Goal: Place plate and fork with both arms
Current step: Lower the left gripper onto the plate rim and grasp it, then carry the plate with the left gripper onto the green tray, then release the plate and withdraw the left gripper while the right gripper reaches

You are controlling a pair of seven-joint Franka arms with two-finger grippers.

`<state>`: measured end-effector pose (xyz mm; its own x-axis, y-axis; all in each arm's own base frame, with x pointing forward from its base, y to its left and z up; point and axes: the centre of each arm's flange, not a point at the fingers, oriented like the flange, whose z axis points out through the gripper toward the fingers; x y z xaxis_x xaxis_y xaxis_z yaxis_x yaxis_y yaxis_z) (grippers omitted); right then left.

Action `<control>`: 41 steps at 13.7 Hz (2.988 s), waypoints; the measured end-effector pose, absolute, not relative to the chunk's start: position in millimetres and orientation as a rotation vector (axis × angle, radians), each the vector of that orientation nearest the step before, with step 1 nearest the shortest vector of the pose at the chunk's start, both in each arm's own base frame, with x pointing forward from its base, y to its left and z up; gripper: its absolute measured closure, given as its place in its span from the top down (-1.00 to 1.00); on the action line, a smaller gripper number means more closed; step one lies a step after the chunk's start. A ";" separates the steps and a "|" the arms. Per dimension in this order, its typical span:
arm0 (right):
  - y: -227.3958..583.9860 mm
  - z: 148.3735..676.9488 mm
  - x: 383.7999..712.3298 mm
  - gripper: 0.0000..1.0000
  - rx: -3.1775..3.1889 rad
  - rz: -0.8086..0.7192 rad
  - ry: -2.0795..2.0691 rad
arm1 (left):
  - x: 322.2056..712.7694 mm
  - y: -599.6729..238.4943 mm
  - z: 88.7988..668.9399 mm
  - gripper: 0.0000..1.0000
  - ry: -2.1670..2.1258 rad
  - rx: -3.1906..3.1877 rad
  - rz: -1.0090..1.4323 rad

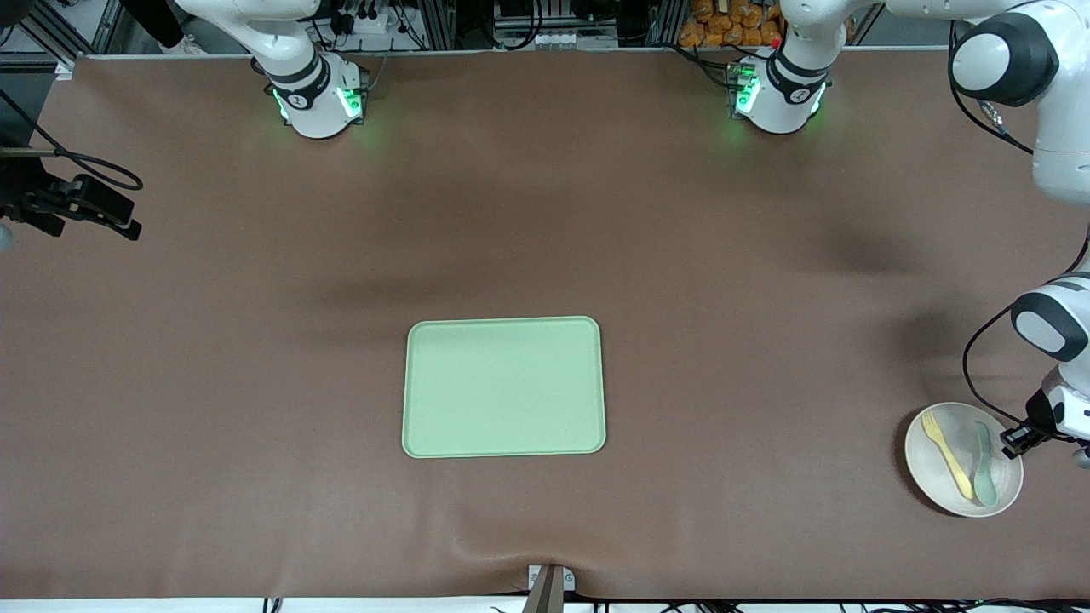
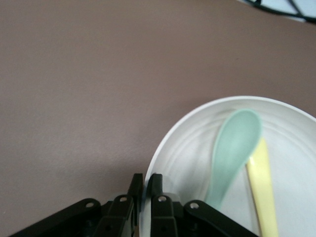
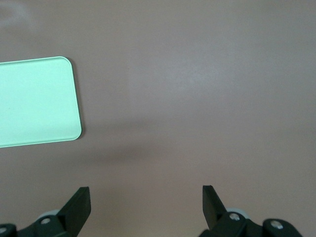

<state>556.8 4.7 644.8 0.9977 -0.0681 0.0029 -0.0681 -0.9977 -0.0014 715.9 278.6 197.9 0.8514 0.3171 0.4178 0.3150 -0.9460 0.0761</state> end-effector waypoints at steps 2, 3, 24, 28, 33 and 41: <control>4.5 644.4 557.0 1.00 -3.138 -0.003 0.107 | 721.7 263.0 218.7 -0.91 0.491 2.986 0.683; 4.4 644.2 557.1 1.00 -3.138 -0.002 0.108 | 724.2 250.8 233.8 -0.91 0.466 2.977 0.664; -3.6 642.2 557.7 1.00 -3.138 0.005 0.130 | 669.1 -409.6 259.1 -0.91 -0.068 2.720 0.464; -3.8 642.1 557.7 1.00 -3.138 0.005 0.131 | 647.8 -443.6 246.6 -0.91 -0.105 2.715 0.434; -3.9 640.5 558.7 1.00 -3.138 0.009 0.131 | 634.1 -451.7 200.8 -0.91 -0.128 2.754 0.367; -2.9 634.8 561.5 1.00 -3.138 0.027 0.127 | 665.1 -416.6 274.2 0.51 0.024 2.768 0.421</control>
